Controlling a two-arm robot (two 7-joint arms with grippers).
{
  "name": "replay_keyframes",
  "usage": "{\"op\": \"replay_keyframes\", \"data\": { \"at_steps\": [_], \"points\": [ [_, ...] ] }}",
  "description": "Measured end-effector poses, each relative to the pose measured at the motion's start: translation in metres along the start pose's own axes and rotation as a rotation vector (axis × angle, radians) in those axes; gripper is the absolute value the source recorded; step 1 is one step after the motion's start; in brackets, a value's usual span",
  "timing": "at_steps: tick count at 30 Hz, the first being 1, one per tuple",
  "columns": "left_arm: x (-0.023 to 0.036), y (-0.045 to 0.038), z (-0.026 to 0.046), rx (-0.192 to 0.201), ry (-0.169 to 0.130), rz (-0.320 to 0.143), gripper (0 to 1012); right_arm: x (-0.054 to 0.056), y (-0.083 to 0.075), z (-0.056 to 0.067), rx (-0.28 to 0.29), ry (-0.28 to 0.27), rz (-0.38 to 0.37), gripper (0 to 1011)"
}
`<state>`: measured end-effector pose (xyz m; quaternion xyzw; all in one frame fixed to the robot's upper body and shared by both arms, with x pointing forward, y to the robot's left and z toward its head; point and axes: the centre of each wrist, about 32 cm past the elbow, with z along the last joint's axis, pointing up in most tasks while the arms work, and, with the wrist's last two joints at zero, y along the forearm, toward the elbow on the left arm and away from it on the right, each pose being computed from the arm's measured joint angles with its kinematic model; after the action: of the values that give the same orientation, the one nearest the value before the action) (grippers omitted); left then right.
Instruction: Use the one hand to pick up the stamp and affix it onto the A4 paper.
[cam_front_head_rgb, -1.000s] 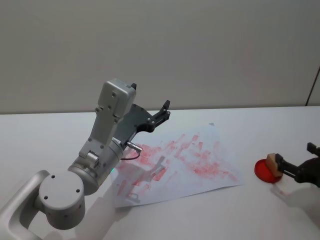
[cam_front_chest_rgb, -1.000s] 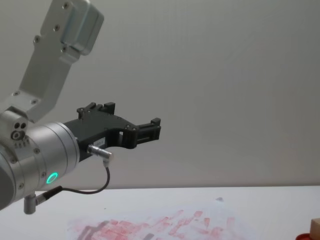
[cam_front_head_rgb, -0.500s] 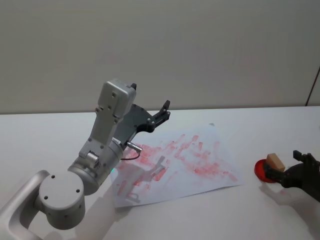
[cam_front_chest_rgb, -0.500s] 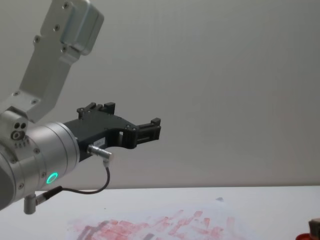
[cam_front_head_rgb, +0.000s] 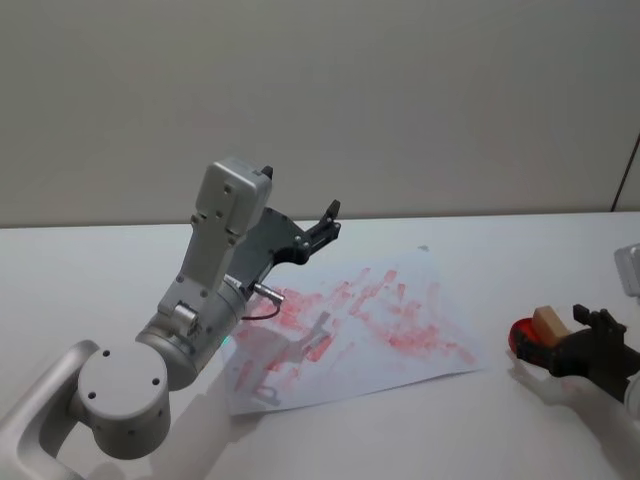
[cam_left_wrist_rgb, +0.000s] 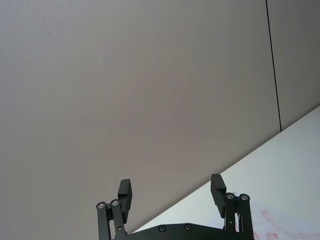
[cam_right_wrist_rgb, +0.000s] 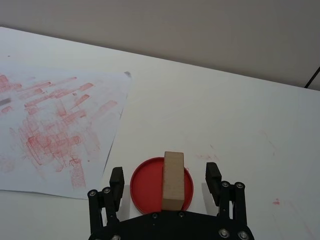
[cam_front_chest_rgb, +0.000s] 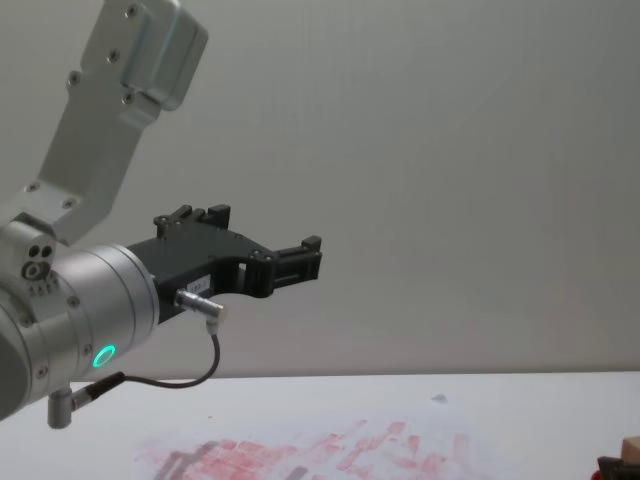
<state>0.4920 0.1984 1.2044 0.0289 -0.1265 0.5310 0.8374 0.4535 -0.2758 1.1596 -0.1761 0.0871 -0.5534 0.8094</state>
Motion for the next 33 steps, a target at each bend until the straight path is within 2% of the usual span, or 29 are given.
{"op": "replay_keyframes", "data": {
  "at_steps": [7, 10, 14, 18, 19, 21, 22, 24, 33],
  "points": [
    [0.0, 0.0, 0.0, 0.0, 0.0, 0.0, 1001, -0.0013, 0.0026, 0.0008, -0.008, -0.002, -0.008, 1001],
    [0.0, 0.0, 0.0, 0.0, 0.0, 0.0, 1001, -0.0017, 0.0034, 0.001, -0.011, -0.002, -0.01, 960],
    [0.0, 0.0, 0.0, 0.0, 0.0, 0.0, 1001, -0.0021, 0.0041, 0.0013, -0.012, -0.003, -0.012, 842],
    [0.0, 0.0, 0.0, 0.0, 0.0, 0.0, 1001, -0.0024, 0.0047, 0.0016, -0.014, -0.003, -0.014, 770],
    [0.0, 0.0, 0.0, 0.0, 0.0, 0.0, 1001, -0.0025, 0.0048, 0.0016, -0.014, -0.003, -0.014, 715],
    [0.0, 0.0, 0.0, 0.0, 0.0, 0.0, 1001, -0.0025, 0.005, 0.0016, -0.015, -0.003, -0.015, 677],
    [0.0, 0.0, 0.0, 0.0, 0.0, 0.0, 1001, -0.0026, 0.0051, 0.0016, -0.015, -0.003, -0.015, 616],
    [0.0, 0.0, 0.0, 0.0, 0.0, 0.0, 1001, -0.0027, 0.0052, 0.0017, -0.015, -0.003, -0.015, 578],
    [0.0, 0.0, 0.0, 0.0, 0.0, 0.0, 1001, -0.003, 0.0057, 0.0018, -0.017, -0.004, -0.016, 274]
  ]
}}
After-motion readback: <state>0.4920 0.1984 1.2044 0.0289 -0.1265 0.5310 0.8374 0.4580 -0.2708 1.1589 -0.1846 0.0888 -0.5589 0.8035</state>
